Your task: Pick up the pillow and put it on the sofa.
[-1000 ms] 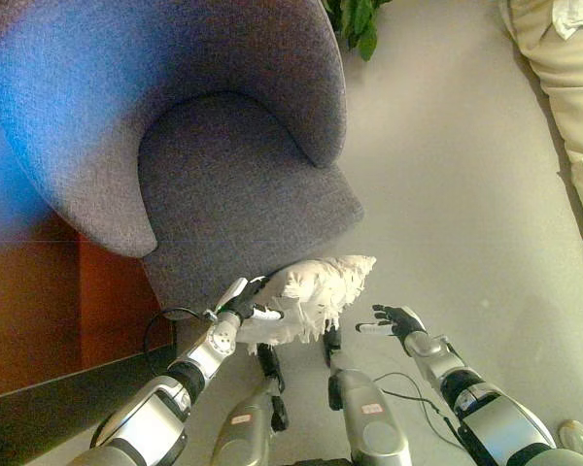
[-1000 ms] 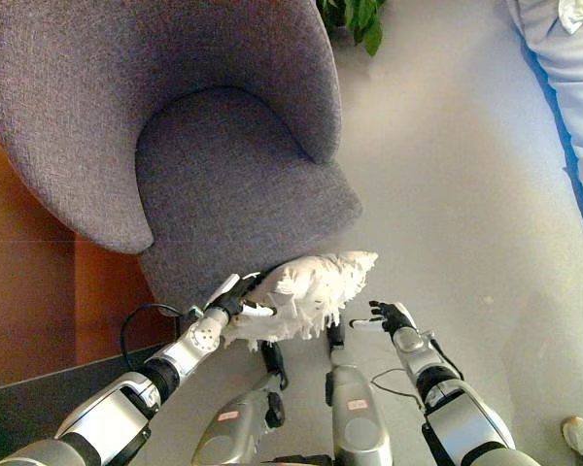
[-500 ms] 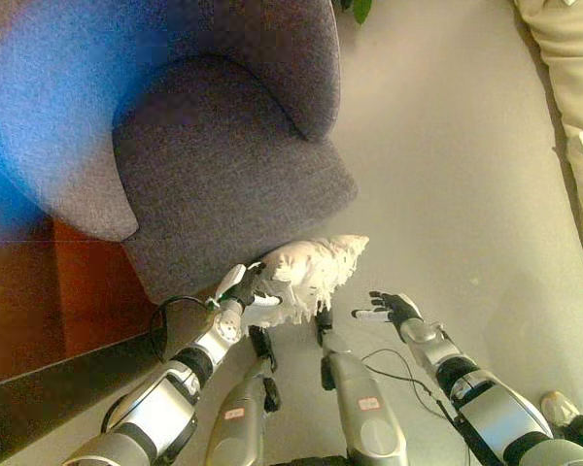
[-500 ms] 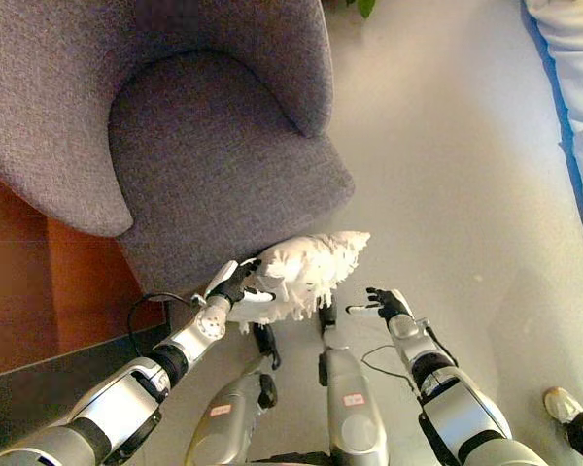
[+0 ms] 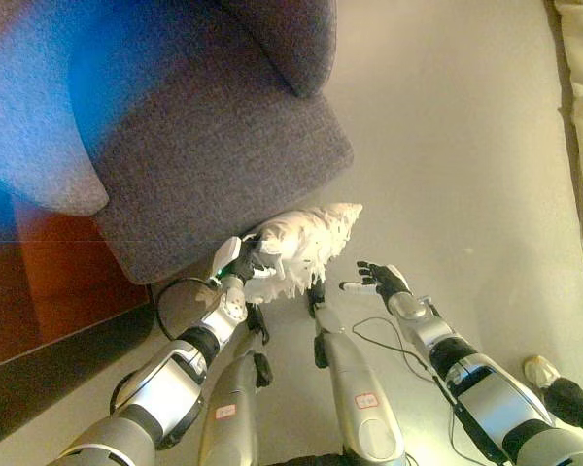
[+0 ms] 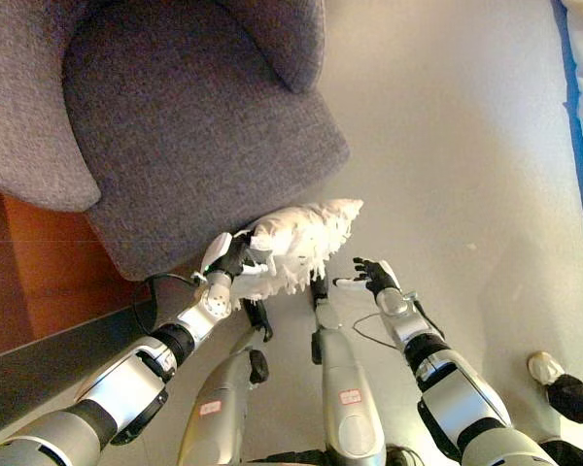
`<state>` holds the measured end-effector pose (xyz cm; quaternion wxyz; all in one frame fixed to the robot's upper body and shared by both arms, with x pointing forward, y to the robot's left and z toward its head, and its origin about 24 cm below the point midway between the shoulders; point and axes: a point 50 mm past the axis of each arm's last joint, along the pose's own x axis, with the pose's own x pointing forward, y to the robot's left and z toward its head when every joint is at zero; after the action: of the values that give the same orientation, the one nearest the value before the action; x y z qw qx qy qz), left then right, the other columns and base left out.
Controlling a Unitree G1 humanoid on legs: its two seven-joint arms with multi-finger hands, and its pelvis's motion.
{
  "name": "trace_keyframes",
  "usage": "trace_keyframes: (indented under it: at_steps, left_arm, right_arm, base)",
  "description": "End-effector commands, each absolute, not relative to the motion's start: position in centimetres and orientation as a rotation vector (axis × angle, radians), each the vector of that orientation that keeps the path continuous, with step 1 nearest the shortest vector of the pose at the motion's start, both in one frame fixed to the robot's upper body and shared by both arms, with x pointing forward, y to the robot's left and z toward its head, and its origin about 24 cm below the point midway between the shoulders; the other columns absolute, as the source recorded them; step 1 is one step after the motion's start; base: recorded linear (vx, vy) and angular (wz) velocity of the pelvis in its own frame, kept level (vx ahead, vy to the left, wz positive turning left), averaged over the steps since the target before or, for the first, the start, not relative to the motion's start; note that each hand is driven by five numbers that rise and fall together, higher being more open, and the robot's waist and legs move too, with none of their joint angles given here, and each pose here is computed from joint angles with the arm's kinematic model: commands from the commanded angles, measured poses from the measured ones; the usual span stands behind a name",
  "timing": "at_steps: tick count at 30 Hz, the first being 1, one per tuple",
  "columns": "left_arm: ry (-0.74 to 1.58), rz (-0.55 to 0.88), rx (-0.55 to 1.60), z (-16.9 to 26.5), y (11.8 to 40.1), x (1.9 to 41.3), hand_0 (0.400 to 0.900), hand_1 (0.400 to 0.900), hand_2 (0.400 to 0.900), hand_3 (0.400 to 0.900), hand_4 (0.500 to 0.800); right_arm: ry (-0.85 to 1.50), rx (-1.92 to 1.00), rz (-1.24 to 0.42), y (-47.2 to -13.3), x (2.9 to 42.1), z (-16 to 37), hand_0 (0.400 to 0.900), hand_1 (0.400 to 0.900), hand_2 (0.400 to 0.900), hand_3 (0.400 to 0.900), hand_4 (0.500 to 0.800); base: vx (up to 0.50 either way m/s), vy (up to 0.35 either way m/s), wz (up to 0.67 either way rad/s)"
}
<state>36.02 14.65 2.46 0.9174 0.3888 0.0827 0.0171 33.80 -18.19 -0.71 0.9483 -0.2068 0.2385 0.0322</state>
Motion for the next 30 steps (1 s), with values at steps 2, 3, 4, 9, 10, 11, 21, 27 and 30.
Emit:
trace_keyframes:
  at_steps: [2, 3, 4, 9, 10, 11, 21, 27, 30]
  left_arm:
    - [0.065, 0.087, 0.822, 5.5, 14.5, 37.7, 0.400, 0.400, 0.400, 0.400, 0.500]
    - [0.061, 0.091, 0.826, 5.7, 14.6, 37.8, 0.400, 0.400, 0.400, 0.400, 0.500]
    - [0.057, 0.094, 0.834, 5.9, 14.6, 37.9, 0.400, 0.400, 0.400, 0.400, 0.500]
    - [0.049, 0.109, 0.830, 6.3, 14.8, 38.2, 0.400, 0.400, 0.400, 0.400, 0.500]
    - [0.049, 0.108, 0.832, 6.3, 14.7, 38.2, 0.400, 0.400, 0.400, 0.400, 0.500]
    - [0.052, 0.109, 0.832, 6.3, 14.8, 38.2, 0.400, 0.400, 0.400, 0.400, 0.500]
    - [0.024, 0.088, 0.806, 6.7, 14.4, 38.3, 0.400, 0.400, 0.400, 0.400, 0.500]
    - [0.019, 0.073, 0.773, 6.1, 14.2, 37.8, 0.400, 0.400, 0.400, 0.400, 0.500]
    - [0.036, 0.063, 0.741, 5.4, 14.3, 37.5, 0.400, 0.400, 0.400, 0.400, 0.500]
  right_arm:
    - [0.381, -0.450, 0.043, -18.7, 35.1, 2.0, 0.900, 0.900, 0.900, 0.900, 0.800]
    - [0.375, -0.450, 0.045, -18.7, 35.1, 2.1, 0.900, 0.900, 0.900, 0.900, 0.800]
    - [0.371, -0.448, 0.047, -18.6, 35.1, 2.1, 0.900, 0.900, 0.900, 0.900, 0.800]
    - [0.372, -0.453, 0.058, -18.6, 35.0, 1.9, 0.900, 0.900, 0.900, 0.900, 0.800]
    - [0.370, -0.452, 0.060, -18.5, 35.0, 1.9, 0.900, 0.900, 0.900, 0.900, 0.800]
    - [0.370, -0.451, 0.062, -18.5, 35.0, 1.8, 0.900, 0.900, 0.900, 0.900, 0.800]
    - [0.377, -0.448, 0.061, -18.5, 35.2, 2.0, 0.900, 0.900, 0.900, 0.900, 0.800]
    - [0.421, -0.443, 0.057, -18.9, 34.4, 0.8, 0.900, 0.900, 0.900, 0.900, 0.800]
    - [0.458, -0.443, 0.061, -19.1, 33.8, -0.3, 0.900, 0.900, 0.900, 0.900, 0.800]
  base:
    - [-0.023, -0.009, -0.05]
    - [-0.018, -0.020, -0.04]
    - [-0.015, -0.019, -0.03]
    - [-0.004, -0.006, -0.02]
    - [0.000, 0.000, 0.00]
    - [0.000, 0.000, 0.00]
    - [0.000, 0.000, 0.00]
    - [0.004, 0.005, 0.00]
    - [0.047, 0.036, 0.04]
